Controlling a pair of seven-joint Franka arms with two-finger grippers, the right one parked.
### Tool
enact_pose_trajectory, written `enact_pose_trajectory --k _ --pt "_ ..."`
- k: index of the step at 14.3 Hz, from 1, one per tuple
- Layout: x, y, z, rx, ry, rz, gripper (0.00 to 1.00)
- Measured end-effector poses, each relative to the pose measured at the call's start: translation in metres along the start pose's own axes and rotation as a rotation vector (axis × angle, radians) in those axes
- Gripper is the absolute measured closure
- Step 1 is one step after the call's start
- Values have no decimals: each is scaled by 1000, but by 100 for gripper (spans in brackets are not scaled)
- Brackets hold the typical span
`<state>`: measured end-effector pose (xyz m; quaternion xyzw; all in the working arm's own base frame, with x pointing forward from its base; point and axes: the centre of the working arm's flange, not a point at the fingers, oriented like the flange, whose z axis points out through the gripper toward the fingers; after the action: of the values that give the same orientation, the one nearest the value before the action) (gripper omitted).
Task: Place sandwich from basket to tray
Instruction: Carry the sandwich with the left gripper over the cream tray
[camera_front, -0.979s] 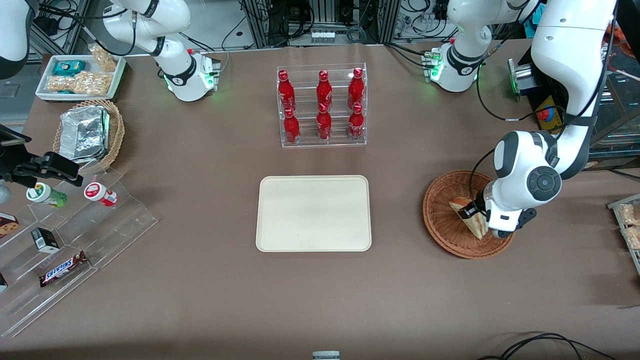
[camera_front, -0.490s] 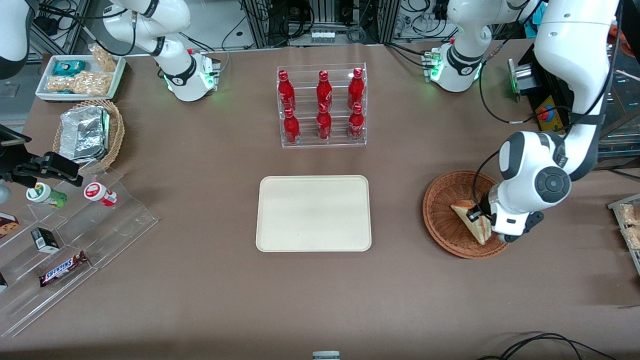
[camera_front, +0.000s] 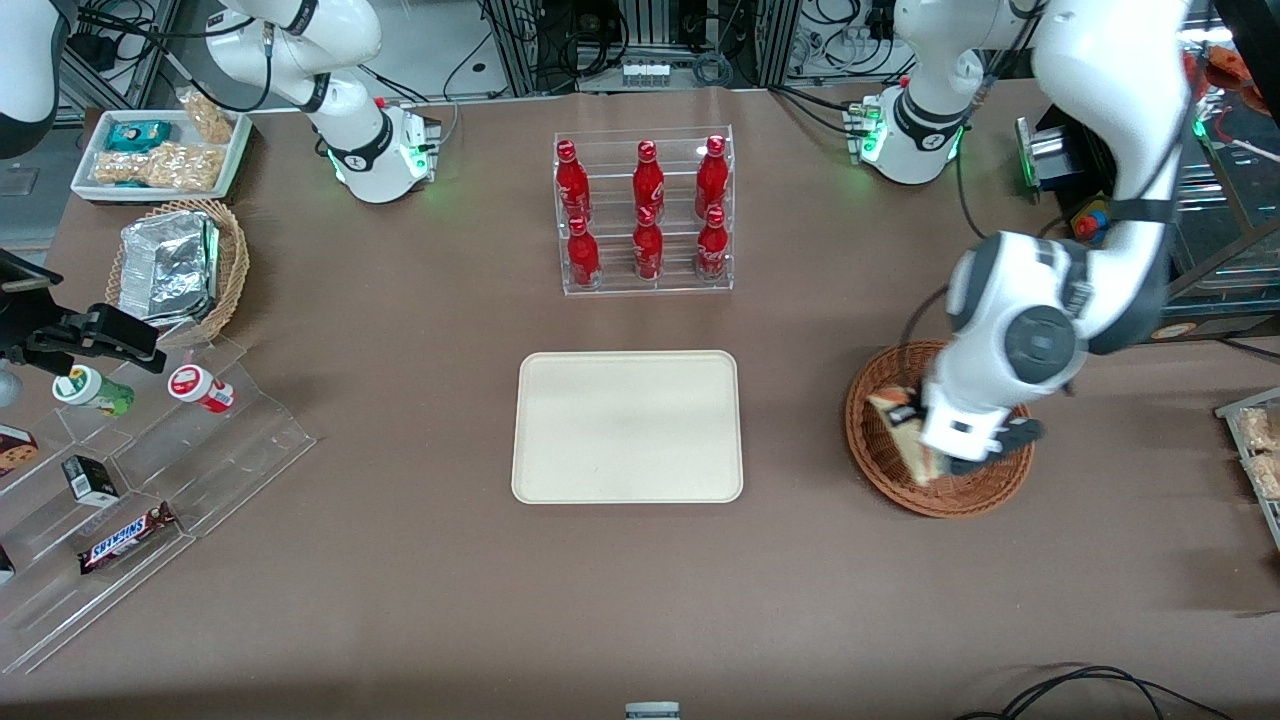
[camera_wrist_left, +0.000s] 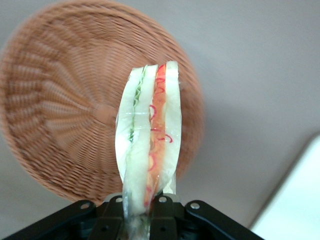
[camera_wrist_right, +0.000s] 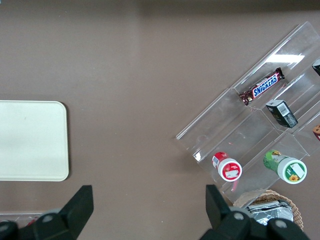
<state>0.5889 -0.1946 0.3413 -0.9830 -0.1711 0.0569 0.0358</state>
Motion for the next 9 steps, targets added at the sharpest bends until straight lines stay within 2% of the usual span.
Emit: enact_pose_trajectory --k 4,7,9 --pt "-67 86 -8 -3 30 173 86" --pt "-102 155 -4 -27 45 270 86" --pt "-120 200 12 -41 41 295 86"
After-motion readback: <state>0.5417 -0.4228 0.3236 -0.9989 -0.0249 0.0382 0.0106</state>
